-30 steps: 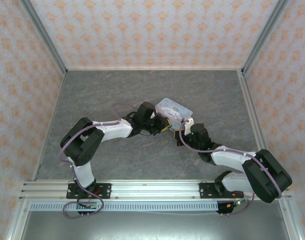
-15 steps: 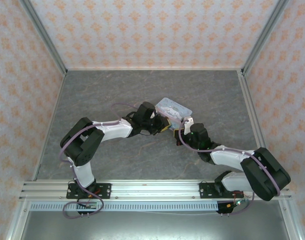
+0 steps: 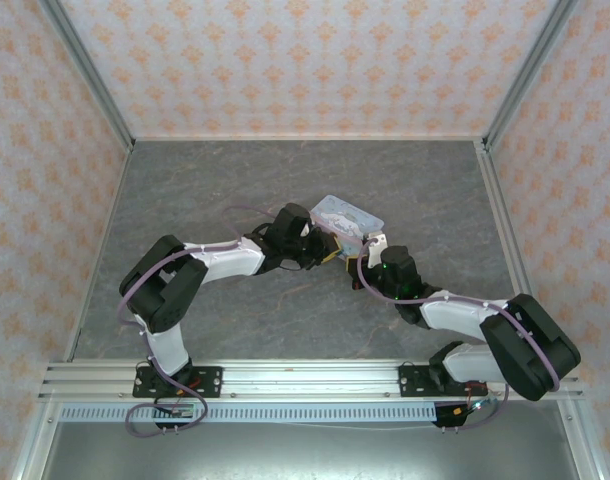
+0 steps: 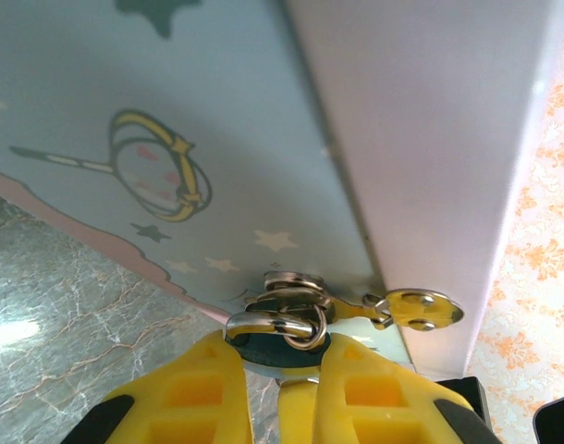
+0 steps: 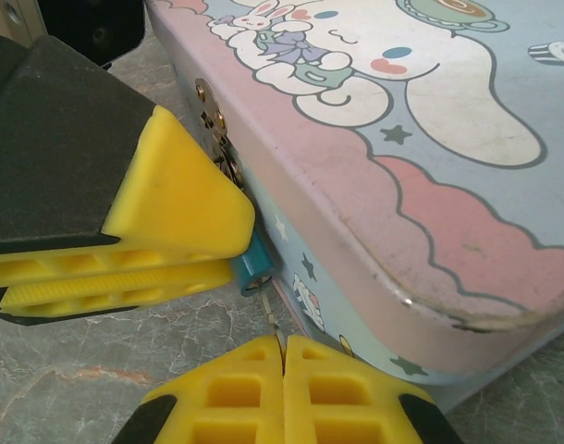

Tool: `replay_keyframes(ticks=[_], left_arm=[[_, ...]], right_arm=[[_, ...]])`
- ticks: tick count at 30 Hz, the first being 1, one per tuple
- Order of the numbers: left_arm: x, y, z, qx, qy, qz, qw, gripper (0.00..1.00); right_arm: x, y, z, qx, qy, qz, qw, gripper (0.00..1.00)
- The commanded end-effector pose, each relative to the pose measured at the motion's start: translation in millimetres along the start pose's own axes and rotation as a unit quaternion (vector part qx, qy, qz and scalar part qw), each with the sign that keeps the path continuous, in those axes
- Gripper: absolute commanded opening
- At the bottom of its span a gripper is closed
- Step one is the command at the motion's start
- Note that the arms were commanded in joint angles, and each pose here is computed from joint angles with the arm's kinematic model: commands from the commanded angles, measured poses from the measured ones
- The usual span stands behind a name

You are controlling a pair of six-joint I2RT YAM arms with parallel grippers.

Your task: Unlock a padlock with a key

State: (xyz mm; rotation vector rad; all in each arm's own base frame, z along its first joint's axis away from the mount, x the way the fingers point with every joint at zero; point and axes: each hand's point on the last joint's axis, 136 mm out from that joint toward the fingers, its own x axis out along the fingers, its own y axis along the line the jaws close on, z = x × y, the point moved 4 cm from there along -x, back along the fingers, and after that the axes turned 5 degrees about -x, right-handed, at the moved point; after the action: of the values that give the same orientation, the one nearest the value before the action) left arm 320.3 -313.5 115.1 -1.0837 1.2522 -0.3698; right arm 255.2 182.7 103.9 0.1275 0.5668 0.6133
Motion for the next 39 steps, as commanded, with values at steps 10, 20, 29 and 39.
replay_keyframes(ticks=[10, 20, 29, 39], left_arm=[[-13, -27, -9, 0.018, 0.01, -0.037, 0.999, 0.16], [-12, -30, -12, 0.018, 0.017, -0.044, 0.999, 0.16], [-15, -29, -13, 0.02, 0.018, -0.045, 0.999, 0.16], [-15, -27, -14, 0.021, 0.021, -0.042, 0.999, 0.16]], right_arm=[[7, 7, 26, -0.01, -0.057, 0.015, 0.998, 0.0], [15, 13, 33, -0.038, -0.075, 0.037, 0.996, 0.0], [26, 11, 34, -0.041, -0.074, 0.034, 0.996, 0.0], [30, 5, 42, -0.032, -0.073, 0.058, 0.995, 0.0]])
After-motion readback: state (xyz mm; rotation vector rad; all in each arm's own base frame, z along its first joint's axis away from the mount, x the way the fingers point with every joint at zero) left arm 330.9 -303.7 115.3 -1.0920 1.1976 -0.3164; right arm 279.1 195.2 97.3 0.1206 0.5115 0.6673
